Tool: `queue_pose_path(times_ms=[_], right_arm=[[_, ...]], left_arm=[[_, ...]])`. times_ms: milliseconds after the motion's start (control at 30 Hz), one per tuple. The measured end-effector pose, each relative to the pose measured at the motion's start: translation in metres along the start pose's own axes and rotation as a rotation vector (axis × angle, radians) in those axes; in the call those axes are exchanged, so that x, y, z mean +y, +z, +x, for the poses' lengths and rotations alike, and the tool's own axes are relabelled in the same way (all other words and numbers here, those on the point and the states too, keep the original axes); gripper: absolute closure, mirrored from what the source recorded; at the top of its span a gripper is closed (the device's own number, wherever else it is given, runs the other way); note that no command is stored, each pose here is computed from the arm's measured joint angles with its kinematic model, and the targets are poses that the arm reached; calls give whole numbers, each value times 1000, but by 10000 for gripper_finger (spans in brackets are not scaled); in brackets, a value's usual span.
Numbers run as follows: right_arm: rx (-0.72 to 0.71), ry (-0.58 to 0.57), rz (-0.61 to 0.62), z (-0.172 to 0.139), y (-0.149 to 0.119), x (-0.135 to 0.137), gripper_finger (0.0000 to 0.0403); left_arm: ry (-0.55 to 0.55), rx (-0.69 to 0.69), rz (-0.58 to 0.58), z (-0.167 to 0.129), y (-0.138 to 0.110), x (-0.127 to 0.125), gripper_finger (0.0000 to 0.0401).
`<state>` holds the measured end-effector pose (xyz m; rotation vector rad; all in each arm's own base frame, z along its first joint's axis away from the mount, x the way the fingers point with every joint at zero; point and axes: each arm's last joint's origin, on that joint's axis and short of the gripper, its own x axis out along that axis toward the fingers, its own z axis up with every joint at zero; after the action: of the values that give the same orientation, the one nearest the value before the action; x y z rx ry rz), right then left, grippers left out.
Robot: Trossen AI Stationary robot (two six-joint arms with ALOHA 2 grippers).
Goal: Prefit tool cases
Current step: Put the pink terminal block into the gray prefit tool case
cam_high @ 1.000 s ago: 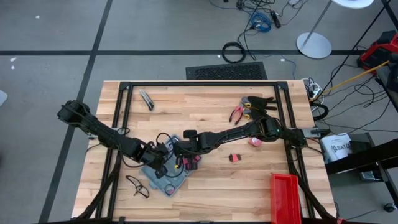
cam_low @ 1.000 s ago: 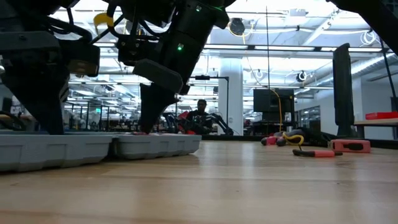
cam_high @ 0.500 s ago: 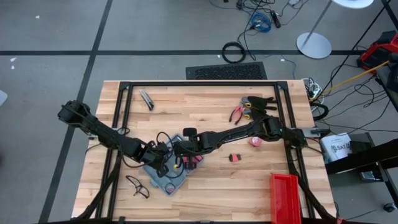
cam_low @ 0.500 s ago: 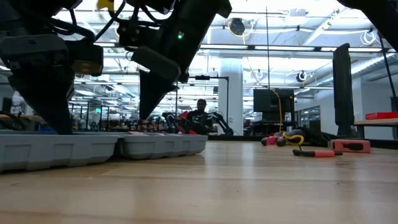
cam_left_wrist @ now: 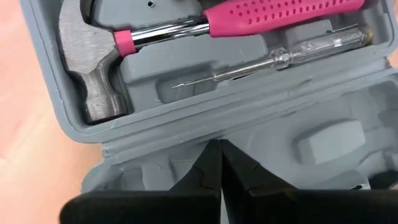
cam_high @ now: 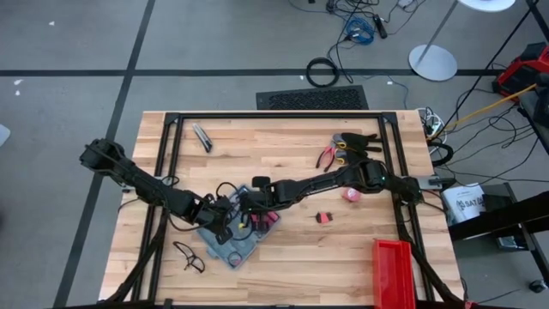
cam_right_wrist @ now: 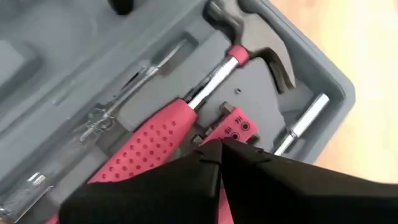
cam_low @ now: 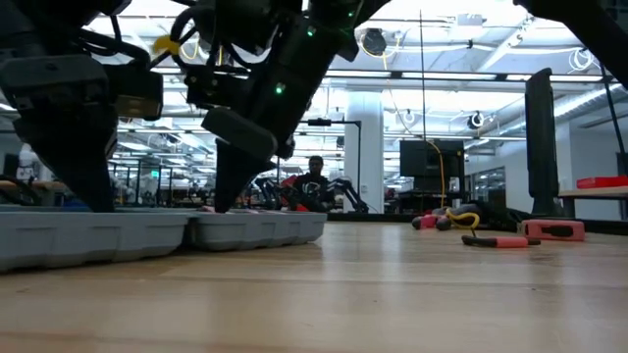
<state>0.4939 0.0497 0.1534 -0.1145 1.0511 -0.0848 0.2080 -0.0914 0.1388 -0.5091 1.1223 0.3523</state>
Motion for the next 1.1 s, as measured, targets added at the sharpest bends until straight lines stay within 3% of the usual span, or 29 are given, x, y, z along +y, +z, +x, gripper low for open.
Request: queue_pose_path(times_ms=[300,467,600,1100], right_arm=[[-1,-2,-8,-8,2,-1,403],[-103,6,-31,-22,20,1,403],[-102,62,-24,-14,18,4,403],[-56,41,23,5,11,-7,403]], left_arm=[[3,1,2,0,0,0,401],[4,1,3,0,0,0,401],[5,0,2,0,0,0,401],[7,-1,-5,0,0,1,401]])
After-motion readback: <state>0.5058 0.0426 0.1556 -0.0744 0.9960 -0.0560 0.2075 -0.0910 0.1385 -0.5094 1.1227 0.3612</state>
